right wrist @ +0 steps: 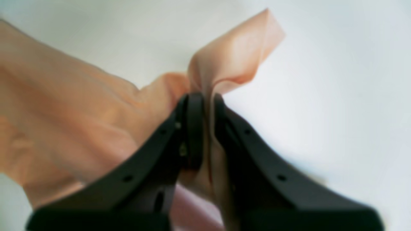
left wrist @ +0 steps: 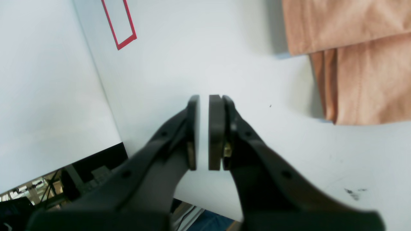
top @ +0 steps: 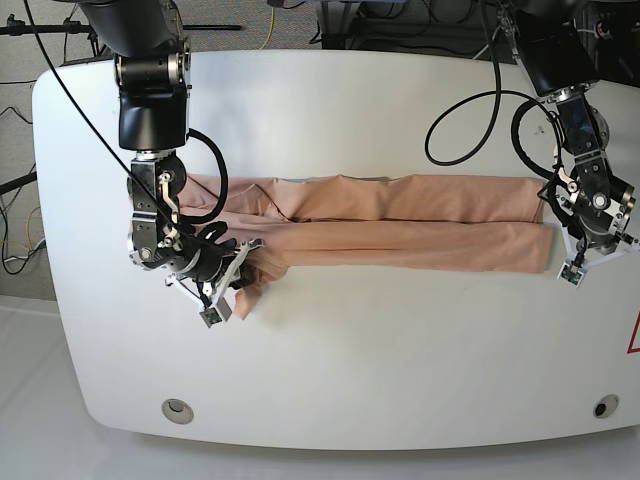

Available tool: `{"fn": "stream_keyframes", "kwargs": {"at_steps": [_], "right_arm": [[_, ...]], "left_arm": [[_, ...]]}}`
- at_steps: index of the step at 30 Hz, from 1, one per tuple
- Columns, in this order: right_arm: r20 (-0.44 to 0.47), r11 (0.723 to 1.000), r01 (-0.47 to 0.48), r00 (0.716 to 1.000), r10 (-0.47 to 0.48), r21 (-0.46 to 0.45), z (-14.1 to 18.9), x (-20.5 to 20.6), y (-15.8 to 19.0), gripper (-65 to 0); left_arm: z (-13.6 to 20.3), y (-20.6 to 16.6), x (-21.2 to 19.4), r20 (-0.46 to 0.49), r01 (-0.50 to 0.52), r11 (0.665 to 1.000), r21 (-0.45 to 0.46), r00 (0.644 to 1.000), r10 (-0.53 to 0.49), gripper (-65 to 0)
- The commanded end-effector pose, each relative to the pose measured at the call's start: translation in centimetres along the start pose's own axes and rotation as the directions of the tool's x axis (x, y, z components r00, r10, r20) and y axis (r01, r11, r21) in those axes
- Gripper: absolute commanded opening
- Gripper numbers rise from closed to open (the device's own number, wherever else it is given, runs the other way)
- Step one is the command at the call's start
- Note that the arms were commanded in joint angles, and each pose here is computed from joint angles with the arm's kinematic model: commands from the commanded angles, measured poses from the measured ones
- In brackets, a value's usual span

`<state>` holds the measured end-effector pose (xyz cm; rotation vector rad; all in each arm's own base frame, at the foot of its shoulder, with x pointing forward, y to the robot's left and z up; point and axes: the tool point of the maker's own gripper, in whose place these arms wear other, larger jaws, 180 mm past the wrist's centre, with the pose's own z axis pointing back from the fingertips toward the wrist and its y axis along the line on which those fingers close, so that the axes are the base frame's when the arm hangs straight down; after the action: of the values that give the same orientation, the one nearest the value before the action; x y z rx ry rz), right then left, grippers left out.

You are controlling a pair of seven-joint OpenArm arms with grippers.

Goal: Fold the T-shirt properly
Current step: 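Lift the hem flap with the right gripper and fold it onto the strip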

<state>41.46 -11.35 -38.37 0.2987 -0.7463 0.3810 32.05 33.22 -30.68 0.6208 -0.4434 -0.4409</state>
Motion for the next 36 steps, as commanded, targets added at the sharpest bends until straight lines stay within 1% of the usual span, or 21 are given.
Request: {"fn": "stream_keyframes", "kwargs": {"at_steps": [1,12,20,25,36], "right_arm": [[0.062,0.999,-0.036,0.997,0.037,-0.014,1.3,2.3,0.1,-63.6],[0.084,0.997,-0.052,0.995,0.057,-0.055,4.3,2.3,0.7,-63.6],[0.087,0.993,-0.096,0.991,0.102,-0.074,6.1,2.1,1.7,-63.6],[0.09,0.99,-0.118,0.988,0.126,-0.082,7.1,2.0,2.5,-63.6],[0.082,0.988,-0.131,0.987,0.137,-0.077,8.2,0.0,3.9,-63.6]], "left_arm": [[0.5,1.5,0.8,0.029,-0.009,0.999,0.039,1.0,0.008,-60.7],[0.5,1.5,0.9,0.031,-0.008,0.999,0.037,1.0,0.007,-60.7],[0.5,1.3,0.9,0.031,-0.007,0.999,0.035,1.0,0.006,-60.7],[0.4,0.9,0.5,0.022,0.0,1.0,0.026,1.0,0.0,-60.7],[0.3,0.6,0.3,0.017,0.005,1.0,0.021,1.0,-0.005,-60.7]]}}
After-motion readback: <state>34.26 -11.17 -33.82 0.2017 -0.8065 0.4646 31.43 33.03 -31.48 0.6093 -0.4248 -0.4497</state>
